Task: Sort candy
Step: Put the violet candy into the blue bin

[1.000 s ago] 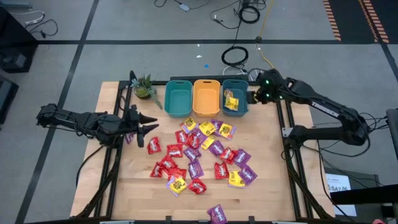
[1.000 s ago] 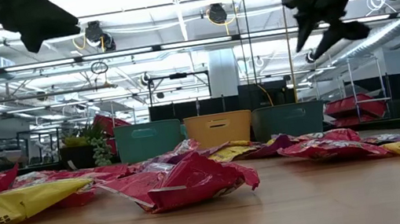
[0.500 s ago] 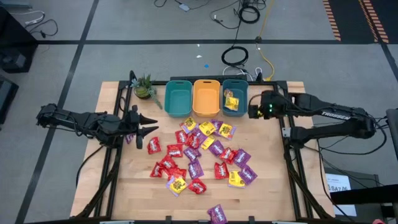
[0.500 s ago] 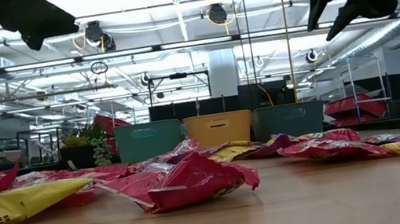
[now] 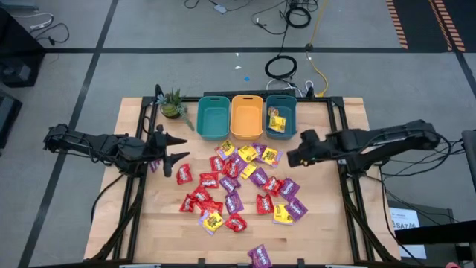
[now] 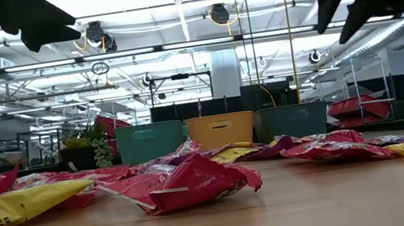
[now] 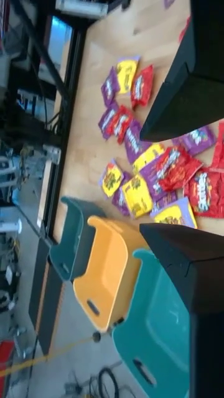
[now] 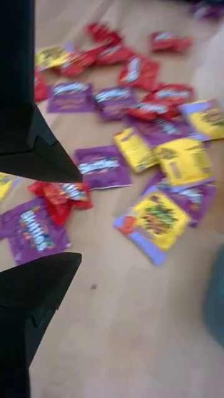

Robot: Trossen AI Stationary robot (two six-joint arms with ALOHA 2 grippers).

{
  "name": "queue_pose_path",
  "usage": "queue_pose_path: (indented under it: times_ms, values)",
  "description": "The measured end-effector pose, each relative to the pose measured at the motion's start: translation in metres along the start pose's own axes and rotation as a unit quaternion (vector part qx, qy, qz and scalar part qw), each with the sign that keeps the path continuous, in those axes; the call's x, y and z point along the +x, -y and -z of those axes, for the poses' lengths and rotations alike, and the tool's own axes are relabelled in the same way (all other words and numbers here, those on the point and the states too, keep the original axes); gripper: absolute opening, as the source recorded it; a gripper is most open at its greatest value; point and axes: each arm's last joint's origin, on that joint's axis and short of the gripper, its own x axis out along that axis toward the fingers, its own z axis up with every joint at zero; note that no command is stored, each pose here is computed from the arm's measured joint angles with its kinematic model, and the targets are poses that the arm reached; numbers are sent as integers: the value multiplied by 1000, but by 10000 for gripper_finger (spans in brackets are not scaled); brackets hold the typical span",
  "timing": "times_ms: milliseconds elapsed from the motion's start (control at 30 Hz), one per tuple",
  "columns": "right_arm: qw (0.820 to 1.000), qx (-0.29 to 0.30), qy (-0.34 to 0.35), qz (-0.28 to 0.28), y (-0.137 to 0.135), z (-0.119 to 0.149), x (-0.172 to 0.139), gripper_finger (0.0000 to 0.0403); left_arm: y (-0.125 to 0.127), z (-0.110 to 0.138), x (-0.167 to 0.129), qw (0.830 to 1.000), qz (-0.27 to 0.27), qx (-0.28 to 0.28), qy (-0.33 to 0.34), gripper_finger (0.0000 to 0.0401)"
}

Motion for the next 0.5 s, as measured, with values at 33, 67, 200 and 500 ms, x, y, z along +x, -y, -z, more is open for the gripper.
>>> queue_pose_path:
  times_ms: [33,67,200,500]
  values:
    - [1000,-10,-13,3,-2,2,3,185,0,0,0,1000,7,0,-1,237]
    - [999,-18,-26,7,-3,4,6,185,1,0,0,1000,11,0,-2,237]
    - [998,-30,-56,26,-8,11,18,185,0,0,0,1000,6,0,-1,238]
    - [993,-72,-68,60,-16,18,43,185,0,-17,-4,999,-31,3,6,238]
